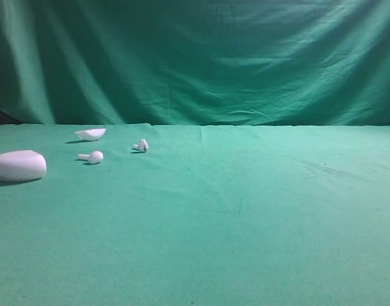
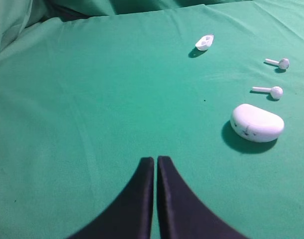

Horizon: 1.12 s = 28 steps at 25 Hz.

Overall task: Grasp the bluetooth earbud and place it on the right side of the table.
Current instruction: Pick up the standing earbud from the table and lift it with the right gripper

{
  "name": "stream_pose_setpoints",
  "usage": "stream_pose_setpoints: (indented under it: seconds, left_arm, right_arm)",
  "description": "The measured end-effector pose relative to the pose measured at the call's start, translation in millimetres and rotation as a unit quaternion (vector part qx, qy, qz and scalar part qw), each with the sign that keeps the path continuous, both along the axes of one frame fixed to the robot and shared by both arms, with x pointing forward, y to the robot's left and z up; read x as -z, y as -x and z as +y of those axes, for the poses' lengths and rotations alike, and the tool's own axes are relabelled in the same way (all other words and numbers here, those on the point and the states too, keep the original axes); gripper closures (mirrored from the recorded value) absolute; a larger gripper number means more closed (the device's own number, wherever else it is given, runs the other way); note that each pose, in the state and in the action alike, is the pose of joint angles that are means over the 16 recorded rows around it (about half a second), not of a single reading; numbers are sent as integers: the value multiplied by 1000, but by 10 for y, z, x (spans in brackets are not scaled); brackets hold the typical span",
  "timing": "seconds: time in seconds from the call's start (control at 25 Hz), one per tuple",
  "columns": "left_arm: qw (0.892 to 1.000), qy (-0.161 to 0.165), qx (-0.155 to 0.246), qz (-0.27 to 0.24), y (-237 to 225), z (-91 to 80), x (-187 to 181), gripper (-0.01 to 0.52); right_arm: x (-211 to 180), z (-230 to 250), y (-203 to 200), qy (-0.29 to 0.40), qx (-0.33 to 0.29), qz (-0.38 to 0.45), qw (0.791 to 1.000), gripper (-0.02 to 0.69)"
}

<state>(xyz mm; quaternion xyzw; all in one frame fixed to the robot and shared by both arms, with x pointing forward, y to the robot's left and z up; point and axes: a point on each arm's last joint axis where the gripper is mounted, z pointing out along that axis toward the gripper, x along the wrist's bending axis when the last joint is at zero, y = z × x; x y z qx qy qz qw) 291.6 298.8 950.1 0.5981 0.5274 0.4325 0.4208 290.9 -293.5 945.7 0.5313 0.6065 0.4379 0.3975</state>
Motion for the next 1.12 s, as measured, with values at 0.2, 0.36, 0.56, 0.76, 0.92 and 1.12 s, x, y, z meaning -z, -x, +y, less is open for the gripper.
stream_pose_setpoints:
  seconds: [0.2,0.36,0.56,0.76,0.92,1.12]
  left_arm:
    - [1000,0,0,0,0,0,0,514]
    - [1000,0,0,0,0,0,0,514]
    - [1000,0,0,0,0,0,0,514]
    - [1000,0,0,0,0,0,0,514]
    - [1000,0,0,0,0,0,0,514]
    - [1000,0,0,0,0,0,0,514]
  right_arm:
    - [0,0,0,0,0,0,1000,665]
    - [1,0,0,0,0,0,1000,665]
    - [1,0,0,0,0,0,1000,665]
    - [-26,4,-8,-6,-1,-15,1000,665]
    - [-116,16,-27,-23,-3,-64,998,665]
    - [-316,25,-37,-47,-6,-131,990,665]
